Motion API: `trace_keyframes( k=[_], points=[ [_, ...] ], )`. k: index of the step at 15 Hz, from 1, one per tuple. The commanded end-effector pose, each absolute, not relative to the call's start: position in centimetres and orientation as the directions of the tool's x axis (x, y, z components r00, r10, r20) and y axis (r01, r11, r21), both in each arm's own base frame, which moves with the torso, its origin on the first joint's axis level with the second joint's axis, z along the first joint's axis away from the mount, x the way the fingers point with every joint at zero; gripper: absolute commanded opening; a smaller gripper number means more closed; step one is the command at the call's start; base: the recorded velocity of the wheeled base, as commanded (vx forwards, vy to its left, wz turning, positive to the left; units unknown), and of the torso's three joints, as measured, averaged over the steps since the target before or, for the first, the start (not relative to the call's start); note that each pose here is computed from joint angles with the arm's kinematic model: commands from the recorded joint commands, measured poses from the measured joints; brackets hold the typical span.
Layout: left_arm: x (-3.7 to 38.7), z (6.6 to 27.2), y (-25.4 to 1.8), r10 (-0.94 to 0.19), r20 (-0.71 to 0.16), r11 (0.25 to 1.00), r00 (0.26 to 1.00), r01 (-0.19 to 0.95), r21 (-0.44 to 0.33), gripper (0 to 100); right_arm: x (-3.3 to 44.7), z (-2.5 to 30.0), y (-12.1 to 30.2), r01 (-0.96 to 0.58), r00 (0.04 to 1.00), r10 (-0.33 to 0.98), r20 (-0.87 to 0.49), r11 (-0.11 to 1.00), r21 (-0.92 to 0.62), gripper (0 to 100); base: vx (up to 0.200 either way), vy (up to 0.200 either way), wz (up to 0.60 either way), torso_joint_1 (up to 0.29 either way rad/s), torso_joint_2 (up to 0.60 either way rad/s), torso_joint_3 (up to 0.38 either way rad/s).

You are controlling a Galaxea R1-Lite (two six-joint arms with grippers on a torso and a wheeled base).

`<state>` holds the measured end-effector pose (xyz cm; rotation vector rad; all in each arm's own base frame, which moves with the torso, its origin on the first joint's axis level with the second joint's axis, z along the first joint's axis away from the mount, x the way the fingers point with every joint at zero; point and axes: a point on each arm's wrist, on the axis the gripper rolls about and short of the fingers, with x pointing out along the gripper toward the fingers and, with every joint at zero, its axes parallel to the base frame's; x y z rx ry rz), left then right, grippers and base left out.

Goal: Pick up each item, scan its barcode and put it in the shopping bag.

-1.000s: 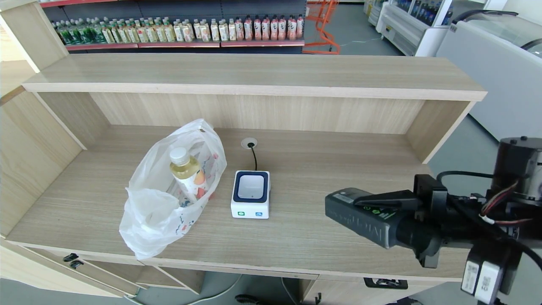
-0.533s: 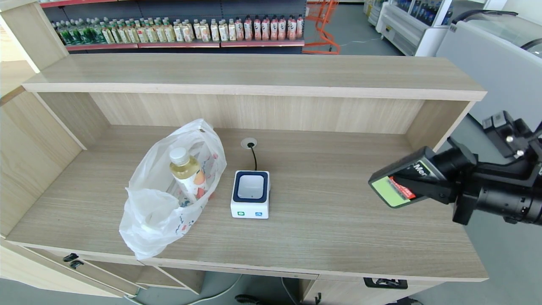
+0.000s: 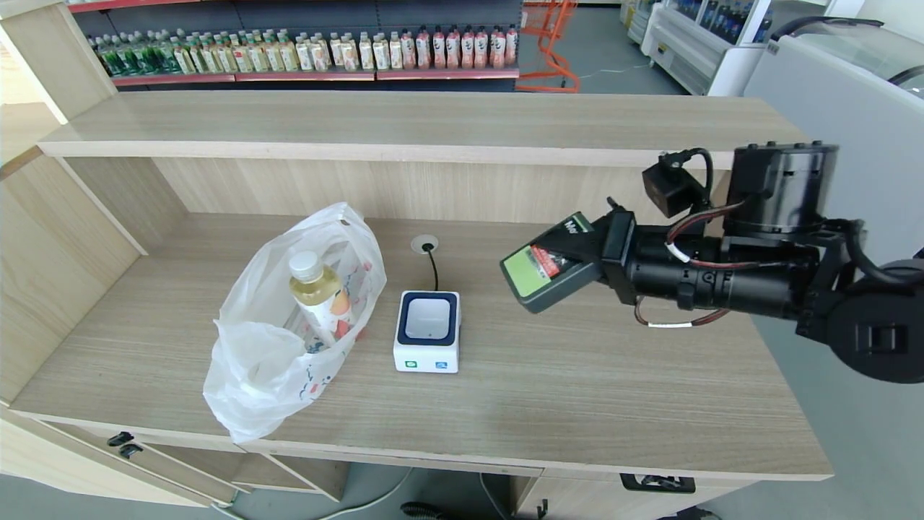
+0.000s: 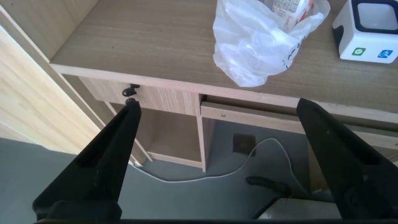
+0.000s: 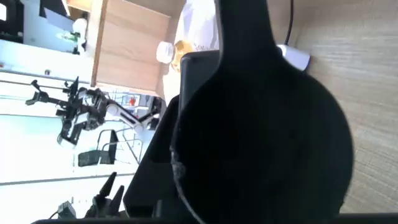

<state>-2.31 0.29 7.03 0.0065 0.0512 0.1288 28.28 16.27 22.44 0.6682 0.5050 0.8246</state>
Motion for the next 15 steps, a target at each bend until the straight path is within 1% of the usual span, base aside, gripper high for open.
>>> trace_keyframes(
  k=[1, 4, 6, 12, 15],
  points=[
    [-2.3, 7.0, 0.3, 0.13, -0.05, 0.992, 0.99, -0.13, 0.01, 100, 29.8, 18.1, 20.3, -0.458, 0.501, 0.826, -0.257, 0.505, 0.731, 0, 0.0, 0.0, 0.0, 0.0, 0.0, 0.0],
    [-2.3, 7.0, 0.3, 0.13, -0.05, 0.992, 0.99, -0.13, 0.01, 100, 30.7, 16.0, 22.6, -0.471, 0.46, 0.837, -0.295, 0.512, 0.718, 0, 0.0, 0.0, 0.0, 0.0, 0.0, 0.0],
    [-2.3, 7.0, 0.3, 0.129, -0.05, 0.992, 0.99, -0.128, 0.01, 100, 31.8, 15.1, 23.4, -0.511, 0.459, 0.835, -0.304, 0.528, 0.678, 0, 0.0, 0.0, 0.0, 0.0, 0.0, 0.0],
    [-2.3, 7.0, 0.3, 0.13, -0.05, 0.992, 0.99, -0.13, 0.01, 100, 33.4, 15.0, 24.5, -0.612, 0.468, 0.839, -0.276, 0.533, 0.584, 0, 0.0, 0.0, 0.0, 0.0, 0.0, 0.0],
    [-2.3, 7.0, 0.3, 0.129, -0.05, 0.992, 0.99, -0.128, 0.01, 100, 34.1, 13.8, 24.7, -0.653, 0.47, 0.832, -0.296, 0.553, 0.518, 0, 0.0, 0.0, 0.0, 0.0, 0.0, 0.0]
  ],
)
